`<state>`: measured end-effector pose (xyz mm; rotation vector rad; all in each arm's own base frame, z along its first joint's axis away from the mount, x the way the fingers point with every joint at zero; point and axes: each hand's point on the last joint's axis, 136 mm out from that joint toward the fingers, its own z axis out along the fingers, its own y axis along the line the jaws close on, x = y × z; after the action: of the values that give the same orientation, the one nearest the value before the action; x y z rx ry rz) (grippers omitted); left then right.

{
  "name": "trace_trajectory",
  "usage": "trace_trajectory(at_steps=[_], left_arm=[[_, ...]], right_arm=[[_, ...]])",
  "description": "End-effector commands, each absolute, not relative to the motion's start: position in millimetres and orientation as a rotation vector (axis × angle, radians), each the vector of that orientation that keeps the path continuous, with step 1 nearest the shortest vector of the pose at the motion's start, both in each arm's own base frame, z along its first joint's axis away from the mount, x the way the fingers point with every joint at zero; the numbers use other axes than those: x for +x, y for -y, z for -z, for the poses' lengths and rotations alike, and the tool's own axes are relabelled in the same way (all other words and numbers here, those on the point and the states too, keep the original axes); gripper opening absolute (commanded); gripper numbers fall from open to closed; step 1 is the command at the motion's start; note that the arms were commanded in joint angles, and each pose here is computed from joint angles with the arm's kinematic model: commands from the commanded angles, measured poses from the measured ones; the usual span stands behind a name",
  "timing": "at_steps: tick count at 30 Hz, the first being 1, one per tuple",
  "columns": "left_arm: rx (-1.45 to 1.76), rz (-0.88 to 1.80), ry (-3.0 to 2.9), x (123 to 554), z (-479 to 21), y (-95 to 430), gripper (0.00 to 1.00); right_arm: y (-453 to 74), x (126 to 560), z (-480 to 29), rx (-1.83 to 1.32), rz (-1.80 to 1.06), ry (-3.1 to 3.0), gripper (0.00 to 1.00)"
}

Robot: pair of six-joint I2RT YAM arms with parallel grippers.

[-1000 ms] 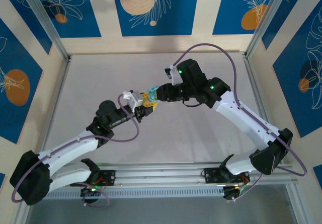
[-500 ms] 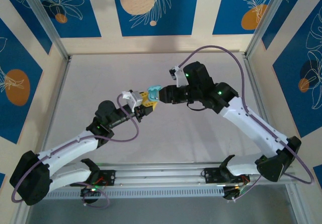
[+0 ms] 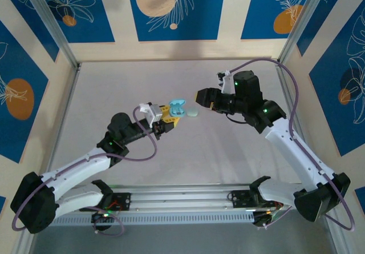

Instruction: Insert wireless bluetooth earbuds into charging case

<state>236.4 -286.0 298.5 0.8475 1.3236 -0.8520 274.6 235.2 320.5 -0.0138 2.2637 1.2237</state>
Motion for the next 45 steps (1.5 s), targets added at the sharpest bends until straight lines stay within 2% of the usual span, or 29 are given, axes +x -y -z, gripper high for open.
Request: trace_trajectory(at_steps=[1, 7, 20, 34, 45], left_arm=[[0.92, 0.912, -1.243, 220, -319, 298, 0.26], [0.949, 0.942, -1.236, 215, -321, 304, 0.26], [0.907, 0.912, -1.224, 220, -327, 300, 0.26], [0.832, 0.905, -1.187, 225, -342, 295, 0.26], [0.724, 1.01, -1.105, 227, -365, 296, 0.27]], right_arm=[[-248, 268, -335, -0.045, -1.372, -2.247, 0.58], [-260, 269, -331, -0.07, -1.43, -2.314, 0.62], [-283, 259, -324, -0.211, -1.479, -2.387, 0.62], [-275, 242, -326, -0.26, -1.575, -2.358, 0.62], [-249, 239, -347, -0.15, -1.824, -2.149, 0.62]])
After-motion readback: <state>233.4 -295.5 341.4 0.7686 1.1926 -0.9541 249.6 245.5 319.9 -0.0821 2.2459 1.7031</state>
